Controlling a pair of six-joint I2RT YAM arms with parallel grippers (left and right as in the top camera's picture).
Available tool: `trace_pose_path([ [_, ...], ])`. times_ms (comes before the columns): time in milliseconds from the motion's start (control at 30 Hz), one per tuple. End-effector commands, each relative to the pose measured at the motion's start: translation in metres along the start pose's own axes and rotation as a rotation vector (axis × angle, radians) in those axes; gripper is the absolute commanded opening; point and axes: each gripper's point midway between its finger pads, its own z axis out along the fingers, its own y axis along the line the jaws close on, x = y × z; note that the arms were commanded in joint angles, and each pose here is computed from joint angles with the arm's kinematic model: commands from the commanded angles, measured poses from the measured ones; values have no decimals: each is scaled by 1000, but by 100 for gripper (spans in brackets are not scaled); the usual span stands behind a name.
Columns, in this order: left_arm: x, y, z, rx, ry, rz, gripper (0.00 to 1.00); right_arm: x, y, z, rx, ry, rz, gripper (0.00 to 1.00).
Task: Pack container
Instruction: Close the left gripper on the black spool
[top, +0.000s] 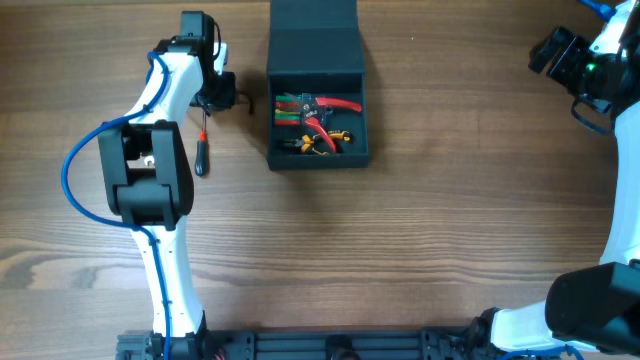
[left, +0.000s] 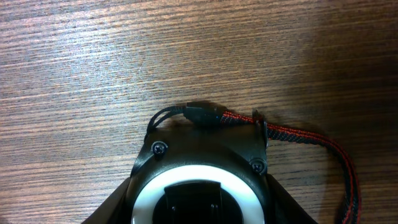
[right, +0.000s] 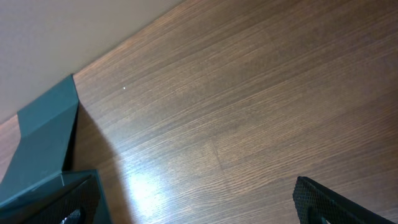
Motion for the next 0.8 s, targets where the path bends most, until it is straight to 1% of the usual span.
trace_pose_path([
  [0,-4,-3,-6,6,-14,9,23,3,1,5,-7,13,10,100],
  [100,-1,-3,-6,6,0,9,22,3,1,5,-7,13,10,100],
  [133,-1,-3,-6,6,0,9,25,3,1,5,-7,13,10,100],
  [200,0,-3,-6,6,3,9,40,3,1,5,-7,13,10,100],
  [233,0,-3,-6,6,3,9,50,3,1,5,-7,13,10,100],
  [300,0,-3,-6,7,3,9,63,3,1,5,-7,13,10,100],
  [333,-1,-3,-6,7,0,9,68,3,1,5,-7,13,10,100],
  [400,-3,-3,-6,7,-12,9,72,3,1,5,-7,13,10,100],
  [533,-8,-7,-6,26,-31,9,74,3,1,5,-7,13,10,100],
  [633,-8,-15,-7,73,-32,9,71,3,1,5,-7,13,10,100],
  [700,-8,-15,-6,74,-30,9,68,3,1,5,-7,13,10,100],
  [767,-5,-15,-7,74,-20,9,67,3,1,5,-7,13,10,100],
])
